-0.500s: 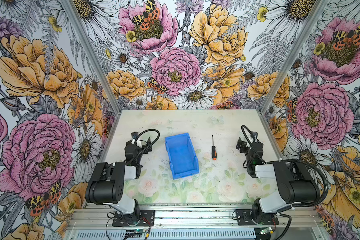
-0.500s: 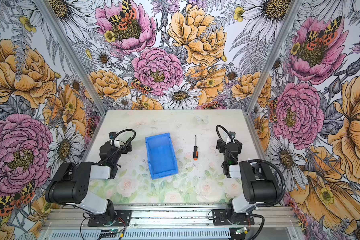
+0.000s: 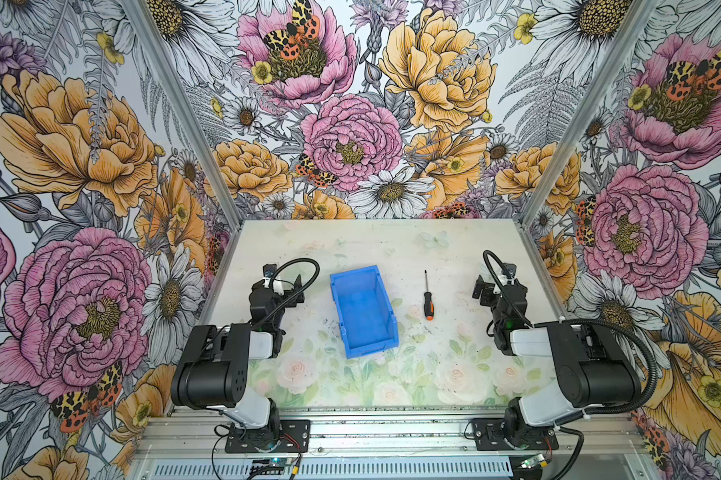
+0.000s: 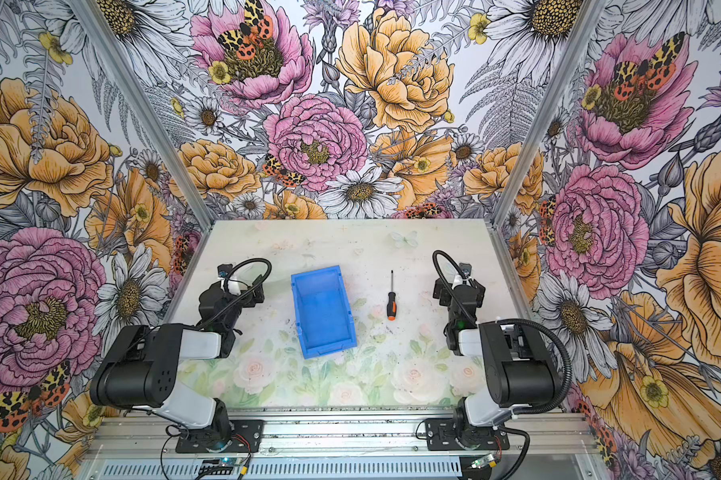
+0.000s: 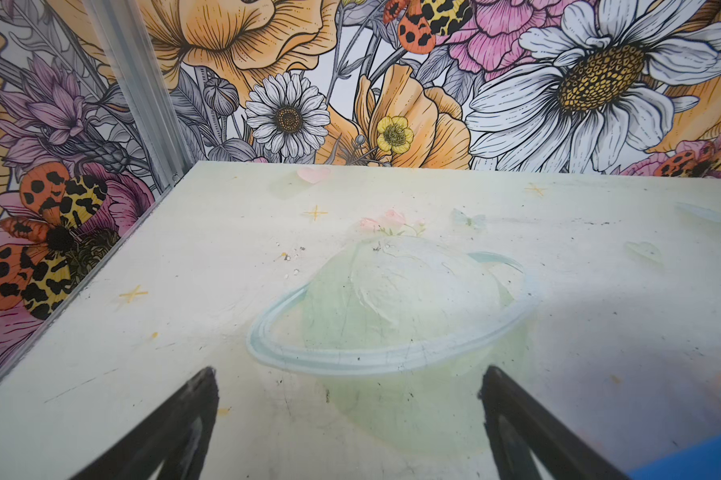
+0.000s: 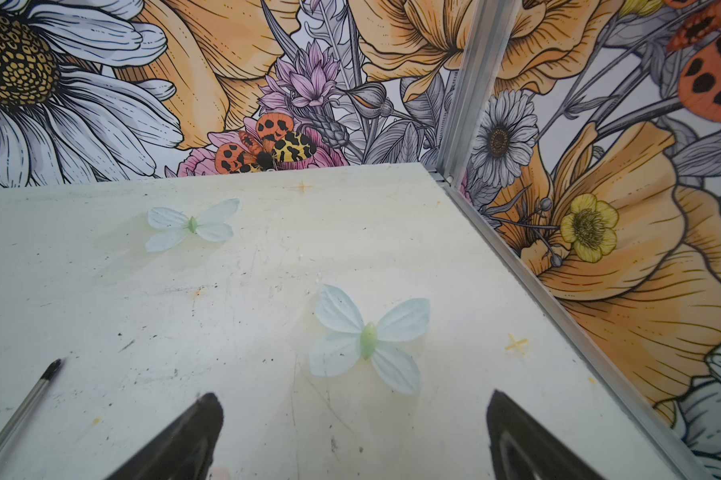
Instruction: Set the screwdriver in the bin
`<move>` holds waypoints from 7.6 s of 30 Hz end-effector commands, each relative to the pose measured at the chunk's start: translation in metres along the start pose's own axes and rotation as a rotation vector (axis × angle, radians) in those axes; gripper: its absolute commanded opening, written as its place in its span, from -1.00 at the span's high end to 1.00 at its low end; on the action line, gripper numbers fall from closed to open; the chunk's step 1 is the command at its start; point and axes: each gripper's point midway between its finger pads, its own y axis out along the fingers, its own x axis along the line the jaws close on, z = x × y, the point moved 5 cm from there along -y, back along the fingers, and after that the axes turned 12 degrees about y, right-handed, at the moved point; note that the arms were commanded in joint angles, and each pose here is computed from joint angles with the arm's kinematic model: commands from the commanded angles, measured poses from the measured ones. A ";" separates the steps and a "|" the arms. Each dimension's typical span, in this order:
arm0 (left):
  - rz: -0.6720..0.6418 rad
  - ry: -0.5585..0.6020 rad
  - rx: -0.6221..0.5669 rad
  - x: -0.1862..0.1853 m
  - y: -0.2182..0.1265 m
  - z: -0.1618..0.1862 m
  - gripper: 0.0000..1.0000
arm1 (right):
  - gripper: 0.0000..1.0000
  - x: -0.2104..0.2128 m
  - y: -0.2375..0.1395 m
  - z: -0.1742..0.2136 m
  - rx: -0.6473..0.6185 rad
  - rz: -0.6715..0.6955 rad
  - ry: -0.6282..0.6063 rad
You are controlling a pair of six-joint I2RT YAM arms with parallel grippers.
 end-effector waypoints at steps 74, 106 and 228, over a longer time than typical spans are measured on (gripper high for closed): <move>0.248 -0.322 0.479 -0.067 -0.106 -0.056 -0.97 | -0.90 0.157 -0.055 0.047 0.918 -0.039 0.083; 0.238 -0.365 0.463 -0.063 -0.120 -0.044 -0.97 | 0.82 0.155 -0.044 0.087 0.982 0.010 -0.058; 0.067 -0.418 0.340 -0.025 -0.130 -0.056 -0.97 | -0.99 0.315 -0.191 0.002 0.833 -0.544 -0.142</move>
